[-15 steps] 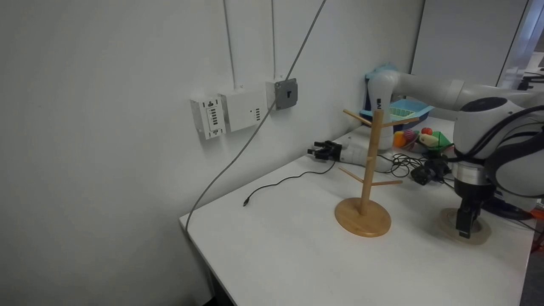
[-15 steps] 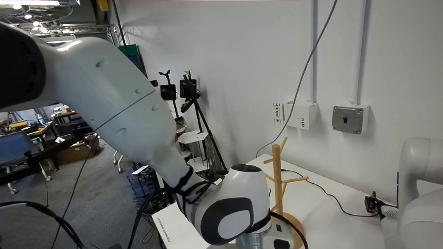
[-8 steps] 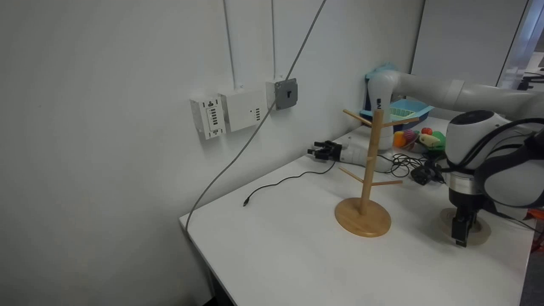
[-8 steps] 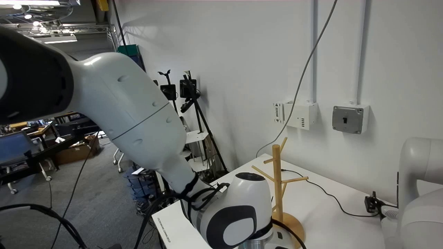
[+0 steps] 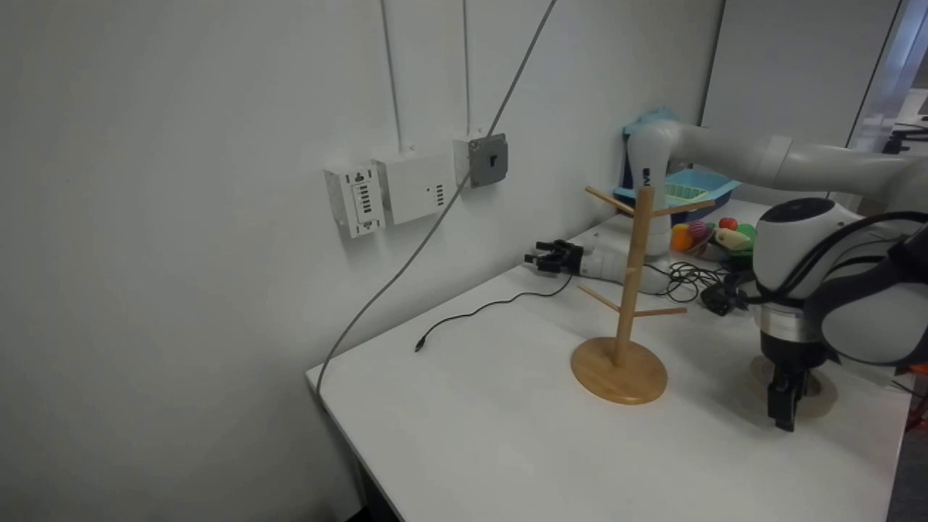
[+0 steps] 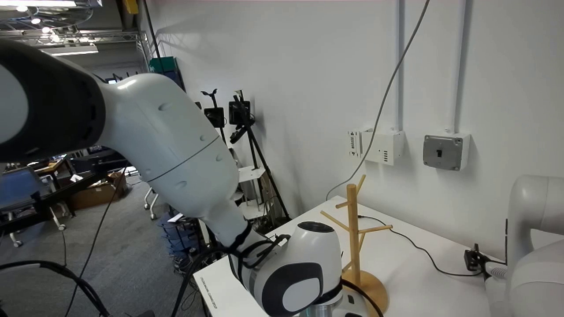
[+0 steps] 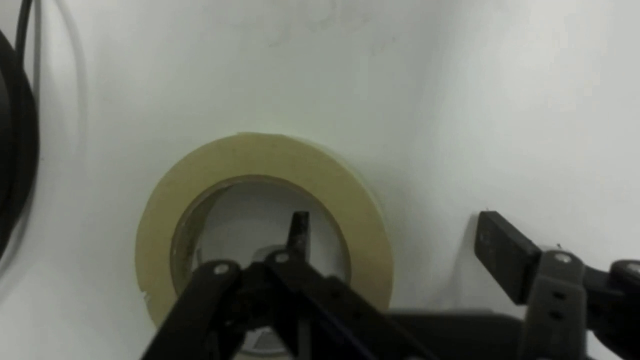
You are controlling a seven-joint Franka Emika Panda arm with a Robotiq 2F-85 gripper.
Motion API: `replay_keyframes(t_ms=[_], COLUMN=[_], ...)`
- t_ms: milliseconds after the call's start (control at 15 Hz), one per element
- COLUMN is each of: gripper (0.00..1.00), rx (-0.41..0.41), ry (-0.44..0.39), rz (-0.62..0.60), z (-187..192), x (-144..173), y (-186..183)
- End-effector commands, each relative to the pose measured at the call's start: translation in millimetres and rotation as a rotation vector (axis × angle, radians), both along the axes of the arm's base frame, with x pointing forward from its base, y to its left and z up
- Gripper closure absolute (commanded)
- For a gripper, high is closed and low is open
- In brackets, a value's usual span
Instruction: Put the tape on the top position of the wooden holder
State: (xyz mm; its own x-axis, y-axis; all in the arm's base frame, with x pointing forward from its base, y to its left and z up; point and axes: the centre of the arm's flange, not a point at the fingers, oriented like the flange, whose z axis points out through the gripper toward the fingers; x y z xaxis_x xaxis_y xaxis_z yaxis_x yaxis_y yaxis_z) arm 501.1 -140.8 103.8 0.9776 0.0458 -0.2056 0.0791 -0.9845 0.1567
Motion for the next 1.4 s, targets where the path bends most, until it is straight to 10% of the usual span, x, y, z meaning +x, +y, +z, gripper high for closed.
replay_keyframes(t_ms=[0, 400, 1333], gripper=[0.44, 0.94, 0.94], rx=[0.020, 0.011, -0.085], ry=[-0.003, -0.010, 0.037], rz=[0.014, 0.023, 0.140], z=[-1, 5, 115], x=[7, 10, 8], y=[3, 8, 43])
